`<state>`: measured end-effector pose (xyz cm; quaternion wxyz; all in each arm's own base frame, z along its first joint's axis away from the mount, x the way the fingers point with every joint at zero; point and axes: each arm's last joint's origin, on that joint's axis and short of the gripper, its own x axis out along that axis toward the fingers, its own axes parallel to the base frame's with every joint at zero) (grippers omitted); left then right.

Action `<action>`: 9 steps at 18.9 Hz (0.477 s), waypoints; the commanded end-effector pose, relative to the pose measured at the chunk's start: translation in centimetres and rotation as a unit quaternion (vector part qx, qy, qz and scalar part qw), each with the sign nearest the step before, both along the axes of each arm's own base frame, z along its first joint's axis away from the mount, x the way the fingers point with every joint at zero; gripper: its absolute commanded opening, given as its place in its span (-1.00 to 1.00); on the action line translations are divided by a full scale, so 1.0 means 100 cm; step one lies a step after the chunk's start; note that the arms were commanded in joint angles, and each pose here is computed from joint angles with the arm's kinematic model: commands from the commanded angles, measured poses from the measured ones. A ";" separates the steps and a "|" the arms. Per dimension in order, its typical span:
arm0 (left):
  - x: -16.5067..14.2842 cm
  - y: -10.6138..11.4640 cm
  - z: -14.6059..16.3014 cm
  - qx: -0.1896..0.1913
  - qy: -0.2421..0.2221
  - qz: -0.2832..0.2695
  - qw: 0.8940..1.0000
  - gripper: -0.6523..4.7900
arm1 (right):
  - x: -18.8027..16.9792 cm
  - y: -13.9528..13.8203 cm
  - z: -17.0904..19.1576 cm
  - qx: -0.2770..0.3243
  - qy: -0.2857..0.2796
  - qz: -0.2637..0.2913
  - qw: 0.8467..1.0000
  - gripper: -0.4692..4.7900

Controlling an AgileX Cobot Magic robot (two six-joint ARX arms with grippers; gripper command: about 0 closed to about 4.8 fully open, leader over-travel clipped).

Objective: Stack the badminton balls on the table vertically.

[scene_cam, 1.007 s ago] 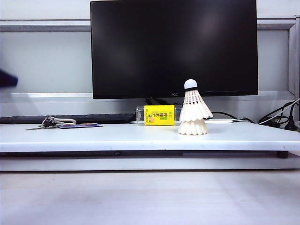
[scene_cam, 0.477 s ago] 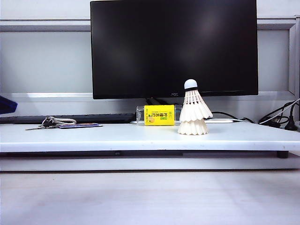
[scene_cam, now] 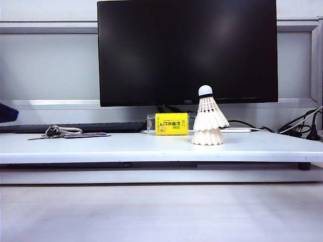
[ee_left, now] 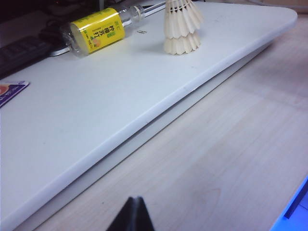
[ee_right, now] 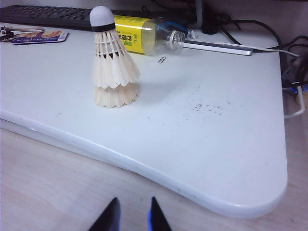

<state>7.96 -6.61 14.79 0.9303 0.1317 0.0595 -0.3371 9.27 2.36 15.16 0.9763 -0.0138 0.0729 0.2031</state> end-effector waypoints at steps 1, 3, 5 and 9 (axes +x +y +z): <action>0.000 0.000 0.000 -0.005 -0.003 -0.002 1.000 -0.78 | 0.000 0.000 -0.001 0.000 0.003 -0.004 1.000 -0.50; 0.000 0.000 0.000 -0.005 -0.003 -0.002 1.000 -0.78 | 0.000 0.000 -0.001 0.000 0.003 -0.005 1.000 -0.50; 0.000 0.000 0.000 -0.005 -0.003 -0.002 1.000 -0.78 | 0.000 0.000 -0.001 0.000 0.003 -0.004 1.000 -0.50; 0.001 0.004 0.002 -0.013 -0.012 0.014 1.000 -0.78 | 0.001 -0.005 0.000 0.001 0.001 -0.031 1.000 -0.50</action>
